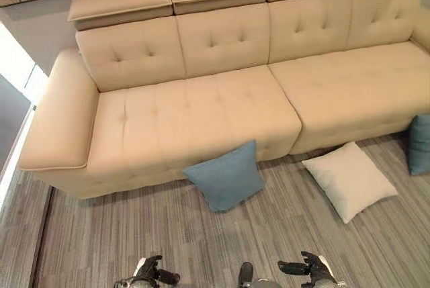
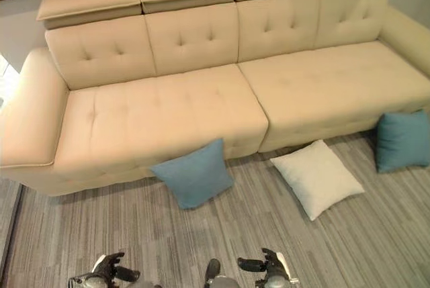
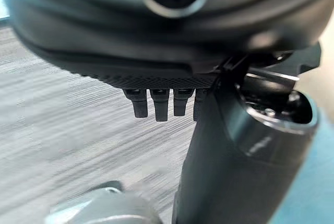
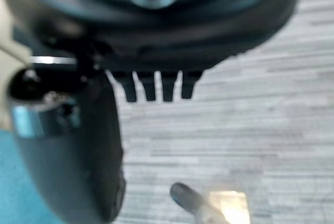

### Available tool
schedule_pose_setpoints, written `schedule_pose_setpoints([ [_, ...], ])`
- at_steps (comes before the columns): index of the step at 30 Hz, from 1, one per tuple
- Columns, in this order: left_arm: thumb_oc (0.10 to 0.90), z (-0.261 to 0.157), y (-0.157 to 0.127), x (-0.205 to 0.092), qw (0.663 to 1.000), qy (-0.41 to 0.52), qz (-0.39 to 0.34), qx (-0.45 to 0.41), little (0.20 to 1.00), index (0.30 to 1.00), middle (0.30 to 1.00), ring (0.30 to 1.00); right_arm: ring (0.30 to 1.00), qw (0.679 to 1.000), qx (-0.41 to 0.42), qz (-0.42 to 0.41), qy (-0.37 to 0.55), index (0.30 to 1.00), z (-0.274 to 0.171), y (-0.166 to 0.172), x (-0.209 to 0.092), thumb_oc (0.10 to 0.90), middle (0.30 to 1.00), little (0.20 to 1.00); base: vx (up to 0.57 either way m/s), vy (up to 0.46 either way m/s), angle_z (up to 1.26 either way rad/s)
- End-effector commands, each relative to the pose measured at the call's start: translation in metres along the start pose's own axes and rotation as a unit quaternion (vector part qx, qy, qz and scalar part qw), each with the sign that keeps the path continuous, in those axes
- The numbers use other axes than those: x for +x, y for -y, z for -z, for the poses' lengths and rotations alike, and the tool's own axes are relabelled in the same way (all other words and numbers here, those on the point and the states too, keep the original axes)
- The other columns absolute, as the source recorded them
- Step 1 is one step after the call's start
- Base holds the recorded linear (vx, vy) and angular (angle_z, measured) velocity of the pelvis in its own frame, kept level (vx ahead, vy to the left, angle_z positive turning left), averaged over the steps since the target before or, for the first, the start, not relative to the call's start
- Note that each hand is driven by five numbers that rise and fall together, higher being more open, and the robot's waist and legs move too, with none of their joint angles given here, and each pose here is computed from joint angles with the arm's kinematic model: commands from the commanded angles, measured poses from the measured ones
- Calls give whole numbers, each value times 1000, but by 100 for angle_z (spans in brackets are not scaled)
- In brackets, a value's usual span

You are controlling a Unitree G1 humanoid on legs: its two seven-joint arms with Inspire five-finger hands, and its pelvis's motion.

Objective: Pick up all the scattered cushions and arrange them neatly on the sofa.

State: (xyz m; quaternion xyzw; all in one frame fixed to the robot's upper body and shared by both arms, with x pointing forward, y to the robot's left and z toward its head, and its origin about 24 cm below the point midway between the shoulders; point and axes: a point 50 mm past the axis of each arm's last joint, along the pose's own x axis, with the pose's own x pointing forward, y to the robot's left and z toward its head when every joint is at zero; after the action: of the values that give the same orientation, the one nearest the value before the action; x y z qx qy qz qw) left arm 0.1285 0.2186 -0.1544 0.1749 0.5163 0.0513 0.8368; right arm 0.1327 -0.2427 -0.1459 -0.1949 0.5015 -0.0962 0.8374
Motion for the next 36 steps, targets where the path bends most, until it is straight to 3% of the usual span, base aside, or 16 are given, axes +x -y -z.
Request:
schedule_pose_setpoints([
  [1,800,-1,5,-1,1000,7,8,17,900,900,900,900,900,999,8,31,14,900,-6,17,3,800,900,900,288,-33,22],
  [14,800,25,2,-5,999,-34,5,25,900,900,900,900,900,1000,-14,14,-4,900,7,5,-1,800,900,900,266,68,-3],
  [22,800,15,-11,-2,1000,-18,-15,14,900,900,900,900,900,1000,-19,3,8,900,-1,2,0,800,900,900,196,119,7],
  [36,800,13,-10,-1,999,-13,-12,30,900,900,900,900,900,999,-28,0,38,900,-17,4,2,800,900,900,229,-199,25],
])
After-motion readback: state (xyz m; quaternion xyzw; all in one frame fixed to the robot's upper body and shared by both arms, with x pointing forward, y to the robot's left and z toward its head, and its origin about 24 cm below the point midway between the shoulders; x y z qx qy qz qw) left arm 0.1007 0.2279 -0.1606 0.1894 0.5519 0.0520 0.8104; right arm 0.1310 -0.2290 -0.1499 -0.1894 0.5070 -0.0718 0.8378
